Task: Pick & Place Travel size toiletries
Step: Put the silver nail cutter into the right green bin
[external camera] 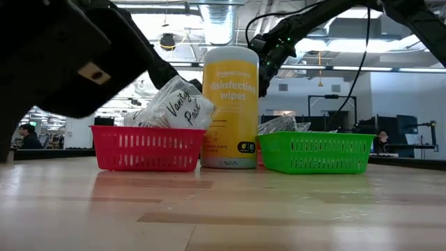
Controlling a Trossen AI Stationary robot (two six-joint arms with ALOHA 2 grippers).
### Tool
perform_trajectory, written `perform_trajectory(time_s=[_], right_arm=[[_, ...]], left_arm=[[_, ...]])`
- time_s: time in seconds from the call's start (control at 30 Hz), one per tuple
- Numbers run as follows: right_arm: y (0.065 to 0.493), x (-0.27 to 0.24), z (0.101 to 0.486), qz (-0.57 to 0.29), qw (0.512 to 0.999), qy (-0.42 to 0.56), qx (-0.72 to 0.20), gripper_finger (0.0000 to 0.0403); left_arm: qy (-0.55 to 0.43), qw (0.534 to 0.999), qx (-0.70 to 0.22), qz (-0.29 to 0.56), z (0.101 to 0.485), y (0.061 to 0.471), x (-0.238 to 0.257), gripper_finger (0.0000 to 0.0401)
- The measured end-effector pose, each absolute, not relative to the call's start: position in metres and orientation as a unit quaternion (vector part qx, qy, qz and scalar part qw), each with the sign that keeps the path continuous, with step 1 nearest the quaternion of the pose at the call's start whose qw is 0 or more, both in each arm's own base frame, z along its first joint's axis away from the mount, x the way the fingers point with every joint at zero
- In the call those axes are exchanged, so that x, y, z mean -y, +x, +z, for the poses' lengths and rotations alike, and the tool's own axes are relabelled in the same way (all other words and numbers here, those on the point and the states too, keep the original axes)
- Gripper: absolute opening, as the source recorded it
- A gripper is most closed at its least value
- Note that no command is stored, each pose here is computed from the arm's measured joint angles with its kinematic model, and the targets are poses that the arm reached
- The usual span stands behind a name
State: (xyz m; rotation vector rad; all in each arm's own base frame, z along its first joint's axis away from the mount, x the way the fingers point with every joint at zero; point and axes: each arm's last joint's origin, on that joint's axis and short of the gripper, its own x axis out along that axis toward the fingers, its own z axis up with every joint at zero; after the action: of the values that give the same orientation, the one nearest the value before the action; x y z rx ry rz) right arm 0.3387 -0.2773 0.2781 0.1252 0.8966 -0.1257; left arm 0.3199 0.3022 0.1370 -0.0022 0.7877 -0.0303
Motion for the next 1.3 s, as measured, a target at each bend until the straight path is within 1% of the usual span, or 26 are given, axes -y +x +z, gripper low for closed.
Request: perform_trajectory(time_s=[0.13,0.33,0.47,0.67,0.83,0.93,1.03,1.17,1.3], right_arm=[[0.339,0.277,0.278,-0.061,0.897,0.06,-0.433,0.0171],[0.339,0.277,0.278,-0.061,0.897,0.06,-0.433,0.0169],[0.339,0.277,0.278,-0.061,0.897,0.06,-0.433,0.0171],[0.339,0.277,0.278,-0.061,0.897,0.061,-0.434,0.0169],[0.339,0.276,0.278,-0.06,0.897,0.061,-0.435,0.017],[0.339,0.276,0.278,-0.06,0.897,0.061,-0.435,0.0171],[0.339,0.276,0.278,-0.06,0.897,0.061,-0.434,0.017],[0.339,0.276,0.278,-0.06,0.896,0.061,-0.435,0.0167],[0.339,0.276,0.278,-0.059,0.896,0.062,-0.436,0.0167]], left_arm=[[0.004,0.916,-0.4,-0.02,0.132,0.326,-0.298,0.0112],[0.037,0.911,-0.409,-0.029,0.132,0.333,-0.291,0.0112],[0.077,0.902,-0.425,-0.02,0.132,0.339,-0.286,0.0112],[0.105,0.898,-0.427,-0.002,0.138,0.344,-0.287,0.0112],[0.106,0.899,-0.425,0.005,0.141,0.343,-0.293,0.0112],[0.089,0.9,-0.426,-0.003,0.135,0.342,-0.293,0.0116],[0.061,0.913,-0.402,-0.029,0.134,0.342,-0.293,0.0126],[0.055,0.918,-0.391,-0.02,0.136,0.342,-0.296,0.0145],[0.045,0.924,-0.378,-0.03,0.137,0.339,-0.3,0.0161]])
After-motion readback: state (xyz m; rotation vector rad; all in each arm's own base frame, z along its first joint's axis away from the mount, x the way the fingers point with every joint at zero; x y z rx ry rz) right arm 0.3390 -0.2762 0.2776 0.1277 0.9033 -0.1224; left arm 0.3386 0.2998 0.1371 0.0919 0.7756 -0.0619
